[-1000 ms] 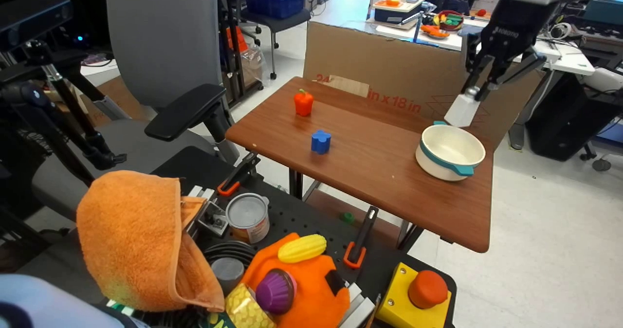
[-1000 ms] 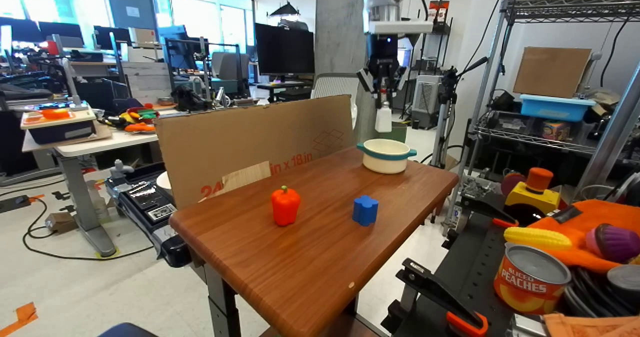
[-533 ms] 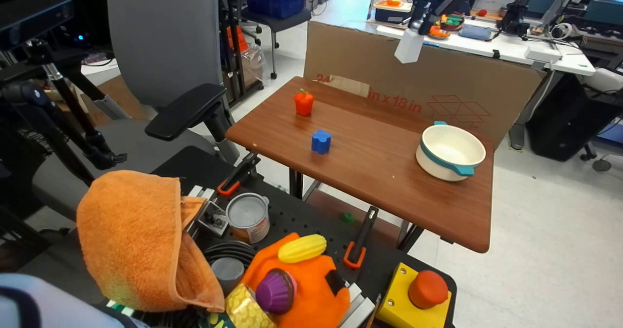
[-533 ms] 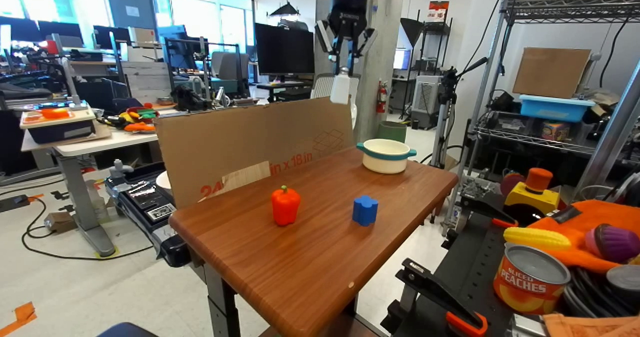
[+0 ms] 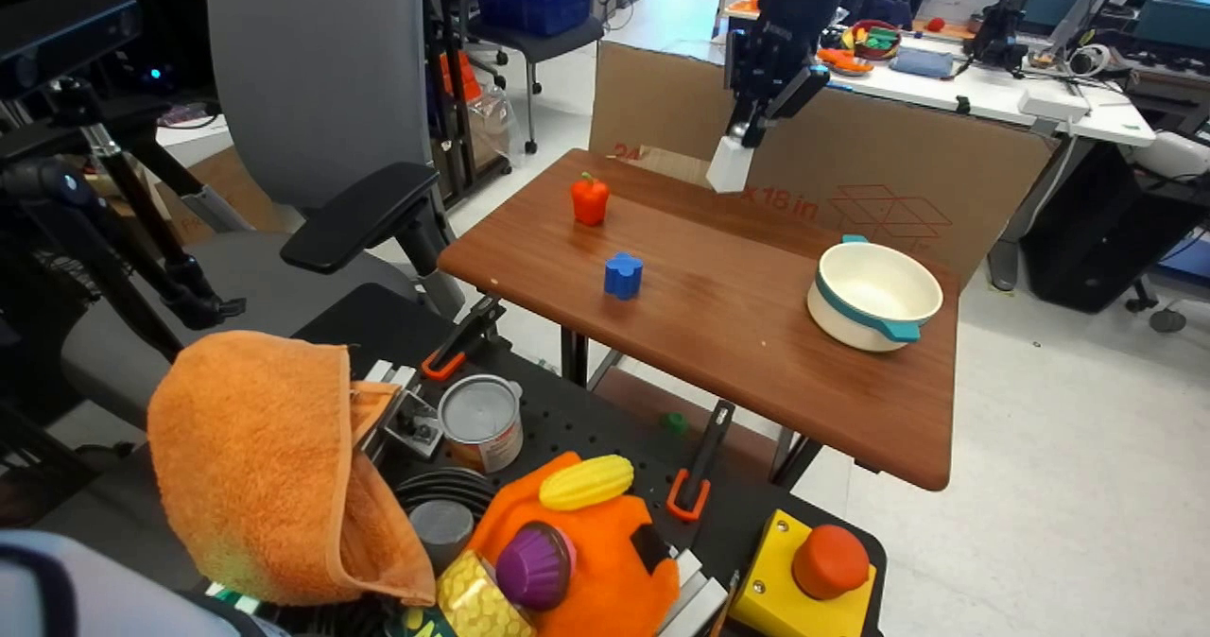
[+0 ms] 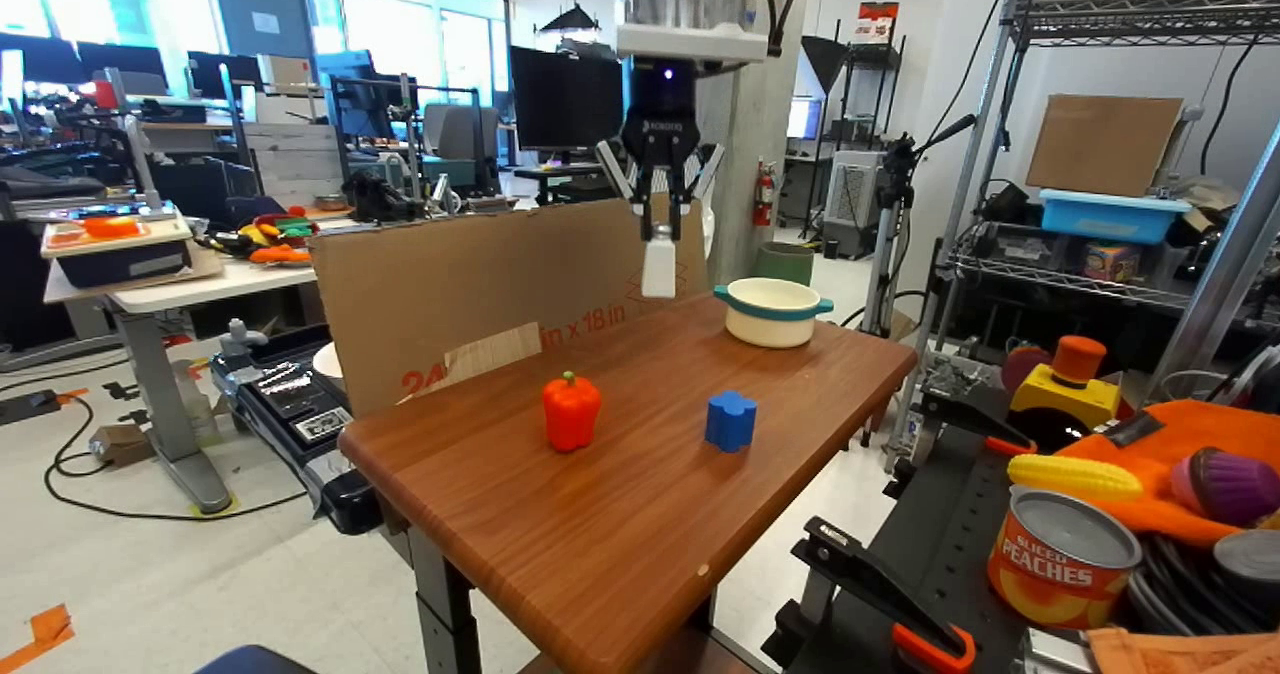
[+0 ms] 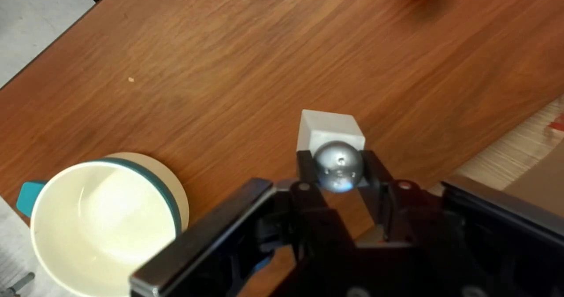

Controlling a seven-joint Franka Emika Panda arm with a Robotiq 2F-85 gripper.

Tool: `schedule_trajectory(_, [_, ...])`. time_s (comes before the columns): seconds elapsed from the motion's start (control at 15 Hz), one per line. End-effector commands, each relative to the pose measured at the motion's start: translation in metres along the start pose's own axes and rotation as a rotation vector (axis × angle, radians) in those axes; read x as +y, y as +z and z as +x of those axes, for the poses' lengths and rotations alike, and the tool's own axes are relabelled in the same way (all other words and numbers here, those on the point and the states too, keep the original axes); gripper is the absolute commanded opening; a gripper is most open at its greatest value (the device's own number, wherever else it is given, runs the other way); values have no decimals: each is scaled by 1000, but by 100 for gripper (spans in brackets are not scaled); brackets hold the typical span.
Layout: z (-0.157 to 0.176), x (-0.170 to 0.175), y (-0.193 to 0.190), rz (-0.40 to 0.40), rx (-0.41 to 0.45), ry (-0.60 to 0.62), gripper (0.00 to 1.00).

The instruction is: Remove the salt shaker from the pot

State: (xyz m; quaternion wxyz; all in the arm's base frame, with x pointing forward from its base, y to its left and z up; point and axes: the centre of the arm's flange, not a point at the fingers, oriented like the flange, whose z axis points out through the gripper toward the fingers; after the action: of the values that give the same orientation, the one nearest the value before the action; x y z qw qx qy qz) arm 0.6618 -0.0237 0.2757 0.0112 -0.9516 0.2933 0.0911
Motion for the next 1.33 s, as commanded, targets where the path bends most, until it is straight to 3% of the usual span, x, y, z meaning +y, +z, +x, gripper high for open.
schedule_trajectory(0.0, [15, -9, 44, -49, -44, 18, 7])
schedule_trajectory(0.27, [19, -7, 73, -83, -63, 19, 7])
schedule_trajectory(0.93, [20, -6, 97, -128, -44, 26, 7])
schedule_trajectory(1.0, [19, -6, 96, -132, -42, 29, 54])
schedule_trajectory(1.07, [17, -5, 94, -133, -37, 28, 56])
schedule_trajectory(1.27, [0, 3, 75, -122, -49, -20, 76])
